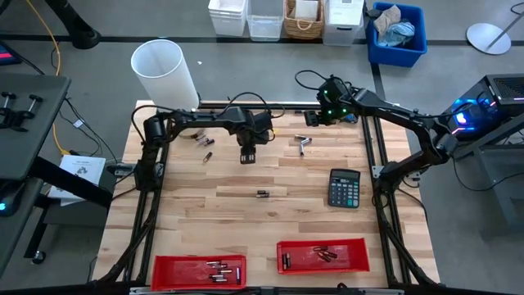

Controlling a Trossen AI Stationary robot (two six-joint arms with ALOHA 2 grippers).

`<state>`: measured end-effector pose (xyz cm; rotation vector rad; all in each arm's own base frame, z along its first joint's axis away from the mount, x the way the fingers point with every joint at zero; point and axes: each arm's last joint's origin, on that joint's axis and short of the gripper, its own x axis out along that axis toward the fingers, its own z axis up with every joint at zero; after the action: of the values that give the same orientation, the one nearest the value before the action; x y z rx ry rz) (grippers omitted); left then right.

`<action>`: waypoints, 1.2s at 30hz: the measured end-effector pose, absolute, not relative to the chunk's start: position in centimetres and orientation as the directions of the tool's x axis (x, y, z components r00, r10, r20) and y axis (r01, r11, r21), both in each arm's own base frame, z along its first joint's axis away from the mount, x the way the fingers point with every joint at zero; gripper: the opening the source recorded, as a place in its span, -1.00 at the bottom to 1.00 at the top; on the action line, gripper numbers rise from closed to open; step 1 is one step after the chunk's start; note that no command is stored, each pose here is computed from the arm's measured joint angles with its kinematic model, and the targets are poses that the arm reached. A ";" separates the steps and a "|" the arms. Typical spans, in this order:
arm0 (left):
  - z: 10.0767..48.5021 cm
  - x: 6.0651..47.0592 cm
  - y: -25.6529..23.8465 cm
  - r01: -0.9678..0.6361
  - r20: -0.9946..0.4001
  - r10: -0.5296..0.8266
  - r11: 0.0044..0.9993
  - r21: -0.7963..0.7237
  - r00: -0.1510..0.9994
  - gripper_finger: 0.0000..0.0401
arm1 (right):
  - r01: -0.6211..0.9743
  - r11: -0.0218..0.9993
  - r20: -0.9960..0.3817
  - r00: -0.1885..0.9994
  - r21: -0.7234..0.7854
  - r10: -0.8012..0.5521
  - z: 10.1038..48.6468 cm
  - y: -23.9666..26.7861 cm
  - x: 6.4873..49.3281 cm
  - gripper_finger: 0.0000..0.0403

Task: Sort batteries
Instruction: Put the black-brown battery into the right red bin

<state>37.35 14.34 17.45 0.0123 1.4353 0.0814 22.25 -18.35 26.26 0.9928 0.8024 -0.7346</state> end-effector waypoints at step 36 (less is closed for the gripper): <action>25.9 28.1 6.6 -0.213 -0.937 -0.161 0.949 -0.234 0.309 -0.86 | 0.784 0.473 -0.844 0.518 0.403 -0.139 26.3 -17.5 23.0 0.10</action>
<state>28.09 6.58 25.86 -0.3427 1.2638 0.0350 22.96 -17.46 26.25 0.9033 0.8421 -0.6549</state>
